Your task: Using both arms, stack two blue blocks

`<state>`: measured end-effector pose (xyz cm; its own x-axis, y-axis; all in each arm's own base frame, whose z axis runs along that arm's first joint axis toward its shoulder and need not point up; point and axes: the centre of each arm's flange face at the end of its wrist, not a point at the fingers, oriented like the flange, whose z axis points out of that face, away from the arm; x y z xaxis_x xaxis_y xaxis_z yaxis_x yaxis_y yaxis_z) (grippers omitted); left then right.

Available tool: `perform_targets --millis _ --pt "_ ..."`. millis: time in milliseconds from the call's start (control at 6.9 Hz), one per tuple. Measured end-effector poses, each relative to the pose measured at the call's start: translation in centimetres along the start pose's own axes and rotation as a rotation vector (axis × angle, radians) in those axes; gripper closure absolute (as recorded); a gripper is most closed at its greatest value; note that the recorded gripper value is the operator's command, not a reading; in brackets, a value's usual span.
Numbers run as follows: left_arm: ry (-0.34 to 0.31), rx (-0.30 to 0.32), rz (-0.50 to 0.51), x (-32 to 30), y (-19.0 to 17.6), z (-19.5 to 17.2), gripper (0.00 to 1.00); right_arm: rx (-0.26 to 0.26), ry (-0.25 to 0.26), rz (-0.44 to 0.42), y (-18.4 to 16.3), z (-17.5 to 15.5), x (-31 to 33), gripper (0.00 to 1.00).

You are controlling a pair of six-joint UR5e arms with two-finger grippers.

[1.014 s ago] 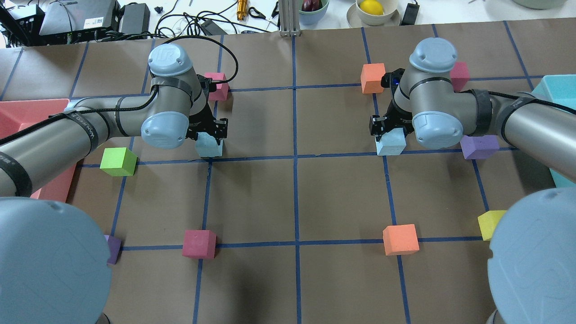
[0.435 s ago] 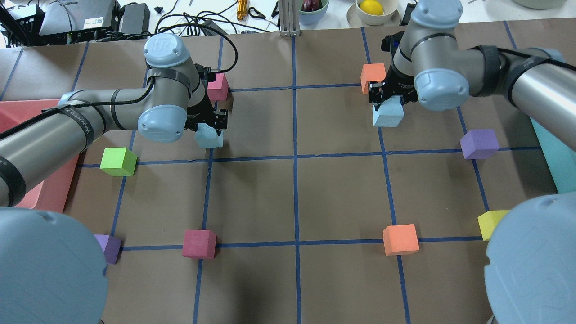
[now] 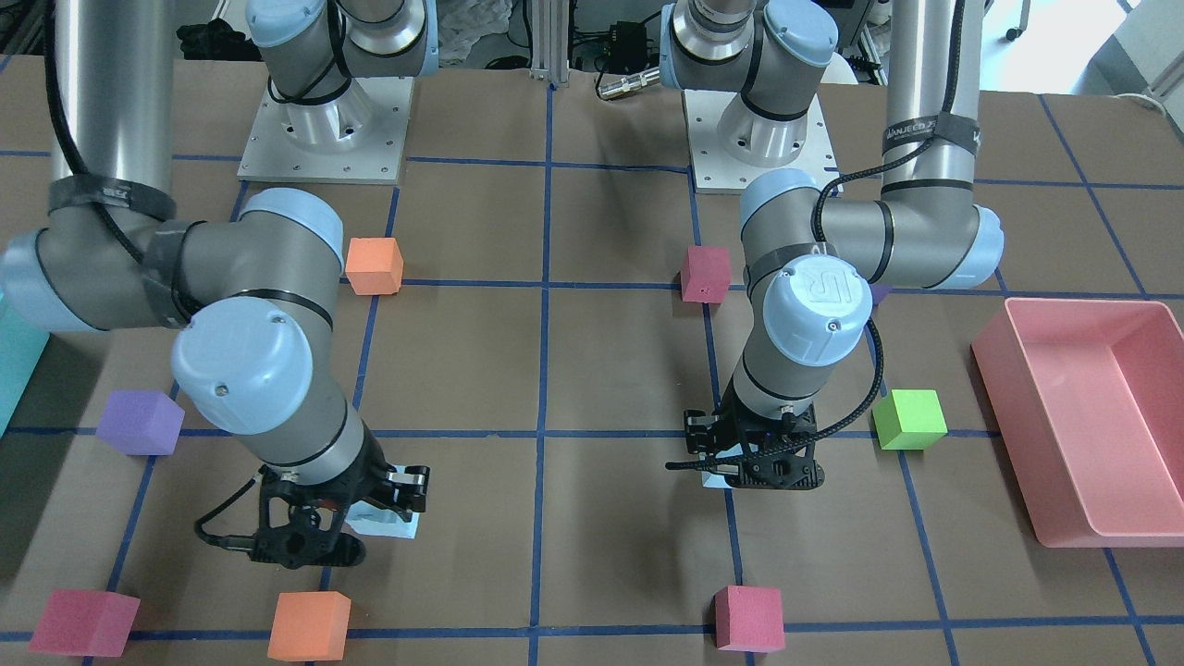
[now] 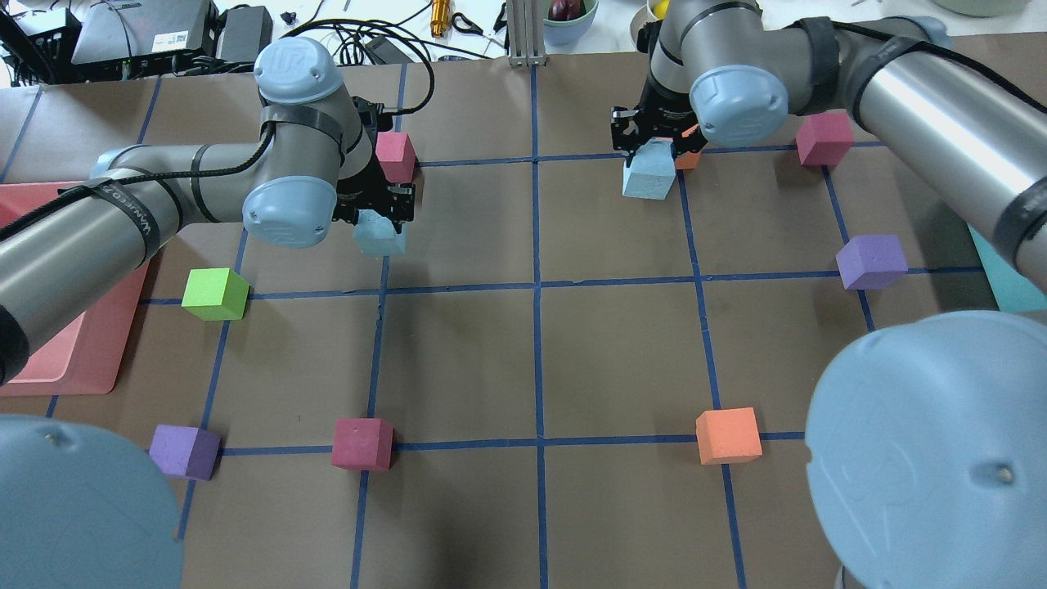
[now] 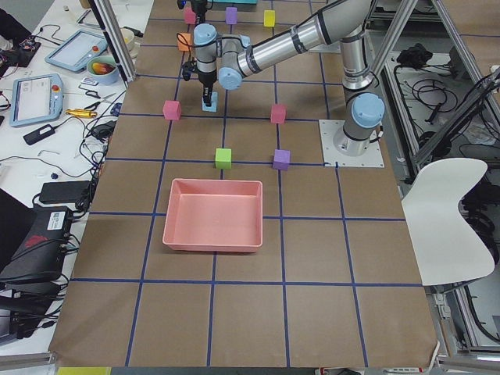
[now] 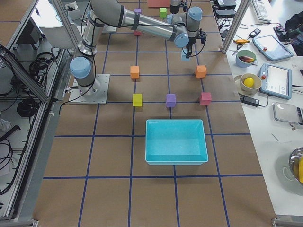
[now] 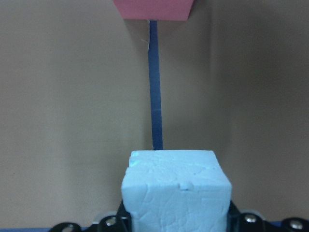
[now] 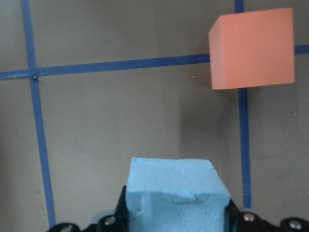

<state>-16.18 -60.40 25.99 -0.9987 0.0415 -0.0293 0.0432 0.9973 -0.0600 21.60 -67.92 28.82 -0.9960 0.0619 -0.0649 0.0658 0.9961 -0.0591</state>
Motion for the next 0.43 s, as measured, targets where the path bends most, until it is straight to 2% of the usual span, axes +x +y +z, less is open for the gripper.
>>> perform_targets --millis 435 --pt "-0.009 0.006 0.032 2.3 1.7 -4.6 0.85 -0.014 -0.006 -0.019 0.4 4.0 -9.6 1.0"
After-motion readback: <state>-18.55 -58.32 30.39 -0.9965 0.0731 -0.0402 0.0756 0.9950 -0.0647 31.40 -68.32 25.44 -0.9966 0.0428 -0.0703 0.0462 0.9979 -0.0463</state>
